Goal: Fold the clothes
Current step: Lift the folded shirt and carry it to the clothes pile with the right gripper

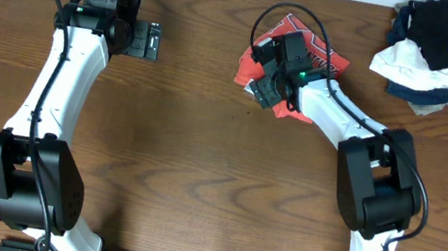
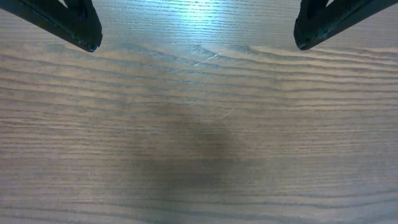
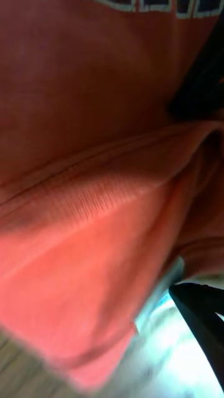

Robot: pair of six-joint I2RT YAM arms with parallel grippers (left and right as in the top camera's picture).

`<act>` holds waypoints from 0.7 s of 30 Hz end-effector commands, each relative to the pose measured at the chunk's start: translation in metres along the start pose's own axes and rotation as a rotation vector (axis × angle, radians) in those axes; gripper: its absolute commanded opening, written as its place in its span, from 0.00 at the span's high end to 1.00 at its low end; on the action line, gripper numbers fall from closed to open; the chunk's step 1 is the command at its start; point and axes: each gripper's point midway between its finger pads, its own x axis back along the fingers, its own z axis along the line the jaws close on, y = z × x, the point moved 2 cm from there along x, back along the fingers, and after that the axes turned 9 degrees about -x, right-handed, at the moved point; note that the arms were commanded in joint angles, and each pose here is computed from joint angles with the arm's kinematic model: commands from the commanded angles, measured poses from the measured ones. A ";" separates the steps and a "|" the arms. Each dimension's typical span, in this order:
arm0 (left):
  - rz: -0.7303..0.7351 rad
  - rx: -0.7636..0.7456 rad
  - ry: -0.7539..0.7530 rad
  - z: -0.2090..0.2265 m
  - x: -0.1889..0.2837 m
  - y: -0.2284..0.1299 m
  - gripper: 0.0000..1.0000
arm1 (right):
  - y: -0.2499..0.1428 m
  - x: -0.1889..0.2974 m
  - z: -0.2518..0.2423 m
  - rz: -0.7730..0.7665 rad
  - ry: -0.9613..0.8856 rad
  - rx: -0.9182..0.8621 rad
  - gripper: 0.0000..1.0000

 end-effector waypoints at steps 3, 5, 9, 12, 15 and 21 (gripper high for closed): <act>0.021 -0.005 -0.002 0.000 -0.007 -0.005 0.00 | -0.021 -0.030 -0.033 0.049 -0.159 0.006 0.13; 0.020 -0.005 -0.002 0.000 -0.007 -0.005 0.00 | -0.024 -0.039 -0.040 0.046 -0.187 -0.003 0.16; 0.021 -0.005 -0.002 0.000 -0.007 -0.005 0.00 | -0.028 -0.048 -0.047 0.046 -0.199 -0.016 0.71; 0.020 -0.005 -0.002 0.000 -0.007 -0.005 0.00 | -0.026 -0.045 -0.055 0.034 -0.228 -0.052 0.99; 0.020 -0.005 -0.002 0.000 -0.007 -0.005 0.00 | -0.014 -0.033 -0.071 -0.008 -0.306 -0.107 0.99; 0.019 -0.005 -0.001 0.000 -0.007 -0.005 0.00 | 0.043 0.047 -0.103 -0.179 -0.404 -0.130 0.99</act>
